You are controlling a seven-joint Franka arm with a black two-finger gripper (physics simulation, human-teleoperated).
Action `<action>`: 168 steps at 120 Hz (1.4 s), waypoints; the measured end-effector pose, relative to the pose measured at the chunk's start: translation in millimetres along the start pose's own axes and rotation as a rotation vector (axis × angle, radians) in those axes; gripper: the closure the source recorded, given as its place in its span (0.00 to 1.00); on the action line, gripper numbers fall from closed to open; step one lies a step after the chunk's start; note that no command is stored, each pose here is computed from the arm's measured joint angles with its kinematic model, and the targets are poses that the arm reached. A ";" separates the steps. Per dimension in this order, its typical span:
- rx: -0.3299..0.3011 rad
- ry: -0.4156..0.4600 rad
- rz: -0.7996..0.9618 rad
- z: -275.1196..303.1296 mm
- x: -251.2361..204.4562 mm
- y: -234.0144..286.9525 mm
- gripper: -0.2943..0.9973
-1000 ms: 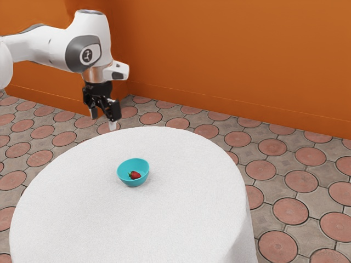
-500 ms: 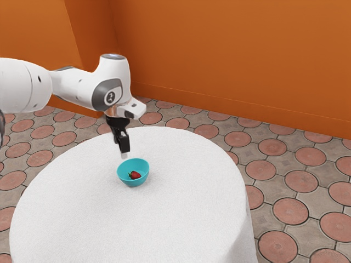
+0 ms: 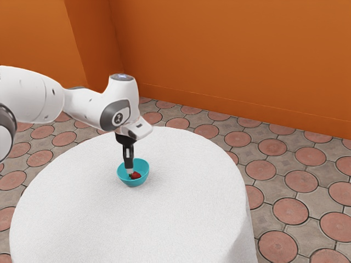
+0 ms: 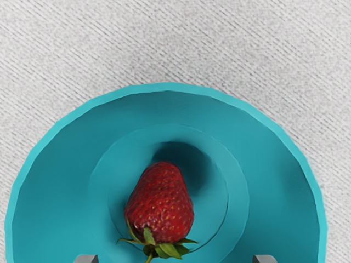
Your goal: Take strawberry from the bowl
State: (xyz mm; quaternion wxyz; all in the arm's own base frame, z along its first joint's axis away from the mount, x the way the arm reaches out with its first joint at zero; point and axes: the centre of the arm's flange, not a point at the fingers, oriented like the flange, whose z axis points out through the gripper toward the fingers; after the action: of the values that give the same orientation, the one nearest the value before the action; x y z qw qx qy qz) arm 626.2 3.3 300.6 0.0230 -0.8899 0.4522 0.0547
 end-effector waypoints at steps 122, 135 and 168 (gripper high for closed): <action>0.052 0.043 0.159 36.0 5.6 4.3 0.73; 0.084 0.062 0.157 1.1 0.5 9.1 0.76; 0.155 0.110 0.276 -75.4 55.7 65.3 0.80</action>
State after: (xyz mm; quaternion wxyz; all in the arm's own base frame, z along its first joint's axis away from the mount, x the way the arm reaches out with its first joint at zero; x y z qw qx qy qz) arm 611.8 -86.7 369.5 0.0589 -0.8165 0.5737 -0.0267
